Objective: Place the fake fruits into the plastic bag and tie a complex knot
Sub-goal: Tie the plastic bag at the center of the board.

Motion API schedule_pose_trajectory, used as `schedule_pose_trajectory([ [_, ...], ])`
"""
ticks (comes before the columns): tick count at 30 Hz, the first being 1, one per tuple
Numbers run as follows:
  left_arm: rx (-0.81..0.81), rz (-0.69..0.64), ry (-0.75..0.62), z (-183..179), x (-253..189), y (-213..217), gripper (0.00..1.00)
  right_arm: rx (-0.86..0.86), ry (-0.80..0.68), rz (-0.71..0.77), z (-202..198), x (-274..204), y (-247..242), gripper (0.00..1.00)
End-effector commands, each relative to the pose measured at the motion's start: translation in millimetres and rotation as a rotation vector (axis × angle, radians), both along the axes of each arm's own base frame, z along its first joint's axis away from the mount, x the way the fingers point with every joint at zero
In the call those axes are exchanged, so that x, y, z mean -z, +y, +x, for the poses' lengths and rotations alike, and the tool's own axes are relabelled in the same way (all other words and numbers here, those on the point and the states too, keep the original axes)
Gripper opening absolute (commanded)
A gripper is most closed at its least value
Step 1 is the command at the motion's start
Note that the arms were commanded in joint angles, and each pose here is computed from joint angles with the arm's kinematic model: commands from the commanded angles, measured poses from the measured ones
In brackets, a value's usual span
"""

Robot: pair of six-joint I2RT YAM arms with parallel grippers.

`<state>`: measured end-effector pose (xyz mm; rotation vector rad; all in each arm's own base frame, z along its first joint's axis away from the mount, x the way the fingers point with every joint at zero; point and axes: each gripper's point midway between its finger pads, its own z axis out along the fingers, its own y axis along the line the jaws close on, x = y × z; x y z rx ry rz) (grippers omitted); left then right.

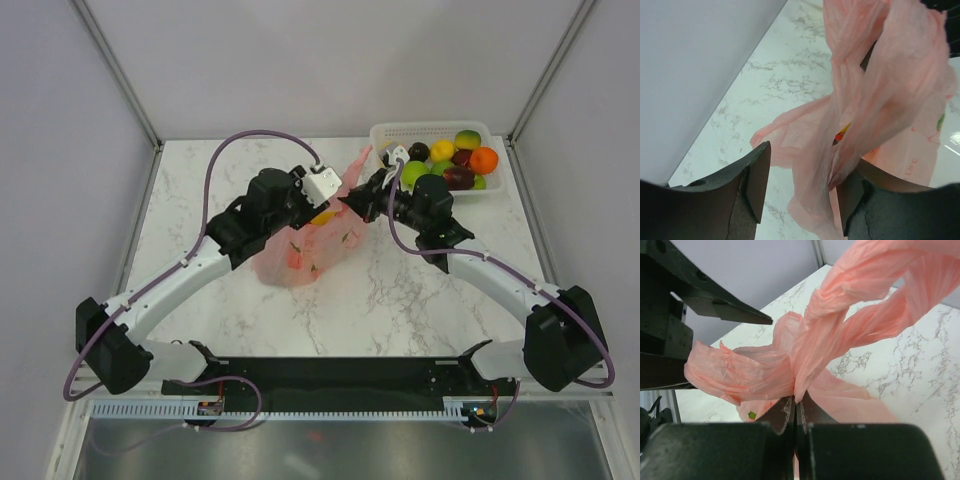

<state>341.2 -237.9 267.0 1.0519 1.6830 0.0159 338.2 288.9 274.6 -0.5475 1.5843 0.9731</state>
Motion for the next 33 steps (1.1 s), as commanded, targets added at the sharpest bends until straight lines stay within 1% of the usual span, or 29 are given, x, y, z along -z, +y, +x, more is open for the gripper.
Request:
schedule_pose_trajectory([
  [1,0.083,-0.164,-0.025,-18,-38,-14,0.60,0.080,-0.031,0.035,4,-21,-12,0.00],
  [6,0.161,-0.247,-0.026,-37,-59,-20,0.62,0.076,-0.024,0.015,4,-19,-12,0.00],
  [7,0.172,-0.265,-0.020,-41,-61,-21,0.63,0.074,-0.018,0.011,5,-18,-12,0.00],
  [10,0.206,-0.296,-0.013,-47,-66,-25,0.71,0.057,-0.003,-0.005,3,-15,-10,0.00],
  [12,0.218,-0.300,0.000,-47,-62,-28,0.72,0.054,-0.006,-0.008,1,-17,-10,0.00],
  [15,0.220,-0.327,0.008,-47,-67,-31,0.71,0.052,-0.004,-0.022,0,-16,-11,0.00],
  [18,0.266,-0.376,0.032,-52,-69,-37,0.62,0.043,-0.002,-0.036,-1,-13,-11,0.00],
  [19,0.312,-0.392,0.042,-57,-70,-44,0.60,0.038,0.000,-0.035,-2,-13,-10,0.00],
  [22,0.358,-0.384,0.053,-60,-64,-50,0.60,0.027,0.001,-0.032,-4,-13,-9,0.00],
  [26,0.366,-0.373,0.052,-54,-55,-53,0.60,0.012,-0.002,-0.030,-5,-15,-7,0.00],
  [30,0.380,-0.387,0.073,-50,-51,-58,0.54,-0.008,0.005,-0.030,-7,-13,-5,0.00],
  [33,0.395,-0.390,0.098,-49,-45,-62,0.54,-0.009,0.006,-0.030,-7,-13,-4,0.00],
])
